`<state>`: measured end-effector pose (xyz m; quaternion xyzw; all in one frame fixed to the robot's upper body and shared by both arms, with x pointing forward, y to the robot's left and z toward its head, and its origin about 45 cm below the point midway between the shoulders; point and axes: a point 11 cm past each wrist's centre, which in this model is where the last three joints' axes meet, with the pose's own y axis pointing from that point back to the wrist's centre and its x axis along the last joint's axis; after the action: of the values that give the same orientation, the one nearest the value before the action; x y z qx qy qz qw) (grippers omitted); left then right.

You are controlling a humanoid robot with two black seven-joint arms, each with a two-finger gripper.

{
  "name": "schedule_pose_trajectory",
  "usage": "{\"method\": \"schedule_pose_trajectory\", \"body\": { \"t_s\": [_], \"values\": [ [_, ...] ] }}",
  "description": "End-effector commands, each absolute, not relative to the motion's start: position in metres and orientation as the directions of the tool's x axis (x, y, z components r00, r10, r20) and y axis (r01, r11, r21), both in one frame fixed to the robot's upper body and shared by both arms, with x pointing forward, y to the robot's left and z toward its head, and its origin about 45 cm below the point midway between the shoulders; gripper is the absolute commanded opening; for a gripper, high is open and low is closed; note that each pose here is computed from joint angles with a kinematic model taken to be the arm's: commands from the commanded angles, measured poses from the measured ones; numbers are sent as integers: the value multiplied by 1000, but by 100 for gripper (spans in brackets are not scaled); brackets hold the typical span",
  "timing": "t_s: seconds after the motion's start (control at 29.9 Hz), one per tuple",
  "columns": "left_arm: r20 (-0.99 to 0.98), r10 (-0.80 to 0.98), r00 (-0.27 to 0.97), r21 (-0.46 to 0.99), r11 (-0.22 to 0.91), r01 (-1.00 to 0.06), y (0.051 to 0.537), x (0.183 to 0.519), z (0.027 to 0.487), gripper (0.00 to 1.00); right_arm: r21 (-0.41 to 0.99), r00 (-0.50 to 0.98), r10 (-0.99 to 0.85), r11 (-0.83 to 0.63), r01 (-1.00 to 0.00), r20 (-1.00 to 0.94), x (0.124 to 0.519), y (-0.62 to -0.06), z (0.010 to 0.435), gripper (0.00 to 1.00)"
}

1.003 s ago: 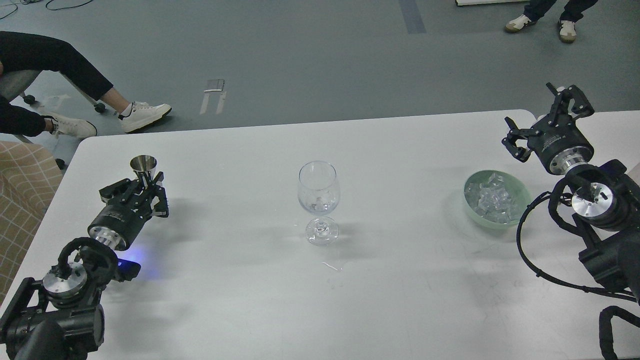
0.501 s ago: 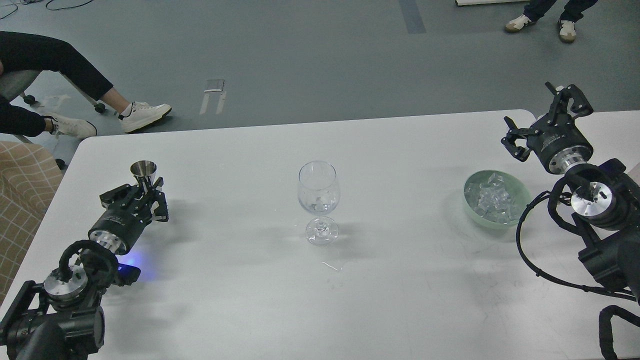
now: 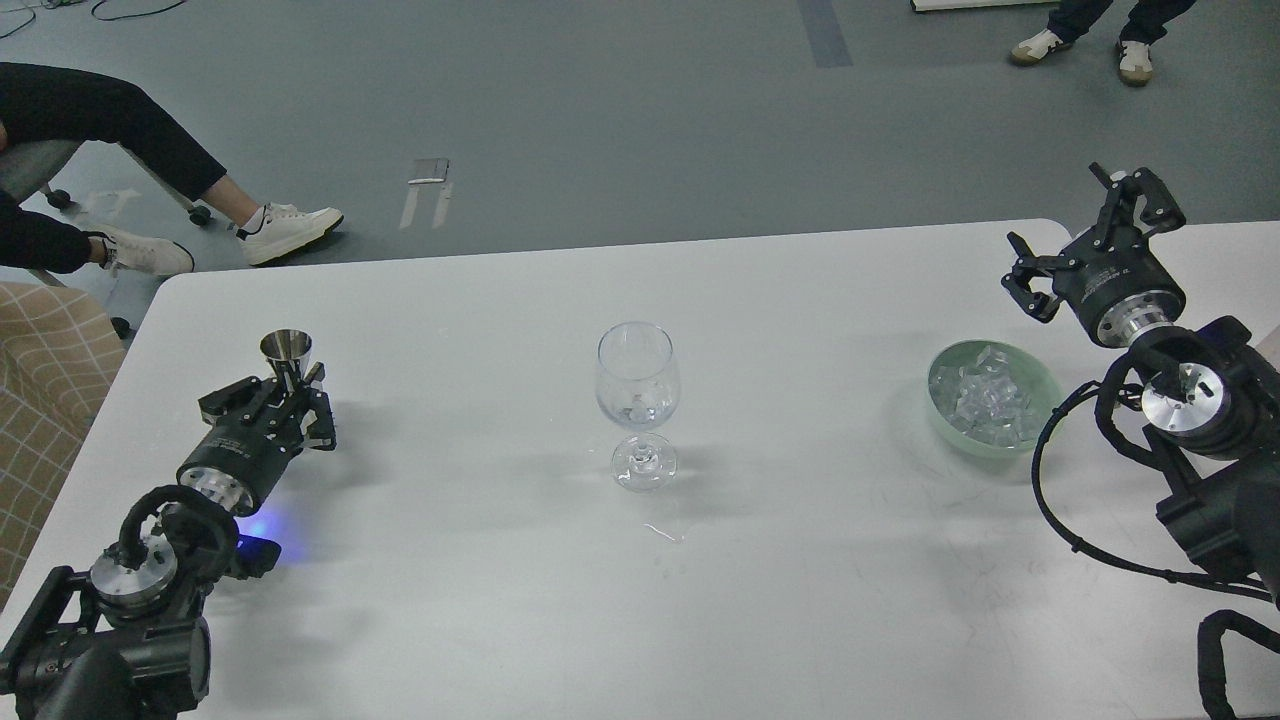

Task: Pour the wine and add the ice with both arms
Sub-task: 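Lower the metal cup upright onto the table with the left gripper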

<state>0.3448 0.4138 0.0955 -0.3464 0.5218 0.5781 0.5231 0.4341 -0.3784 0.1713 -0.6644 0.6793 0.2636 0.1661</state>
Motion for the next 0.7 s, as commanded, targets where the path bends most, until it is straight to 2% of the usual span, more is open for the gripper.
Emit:
{"method": "schedule_pose_trajectory", "body": {
  "t_s": [0.0, 0.5, 0.67],
  "values": [
    [-948, 247, -203, 232, 95, -968, 413, 347, 99, 24, 139, -64, -814, -21, -990, -577, 433, -378, 170, 100],
    [-950, 243, -195, 224, 97, -970, 412, 351, 101, 26, 139, -66, -816, -18, -990, -574, 434, -379, 171, 100],
    [-949, 242, -200, 228, 94, -969, 413, 349, 100, 35, 139, -66, -816, -18, -990, -574, 434, -379, 171, 100]
  ]
}}
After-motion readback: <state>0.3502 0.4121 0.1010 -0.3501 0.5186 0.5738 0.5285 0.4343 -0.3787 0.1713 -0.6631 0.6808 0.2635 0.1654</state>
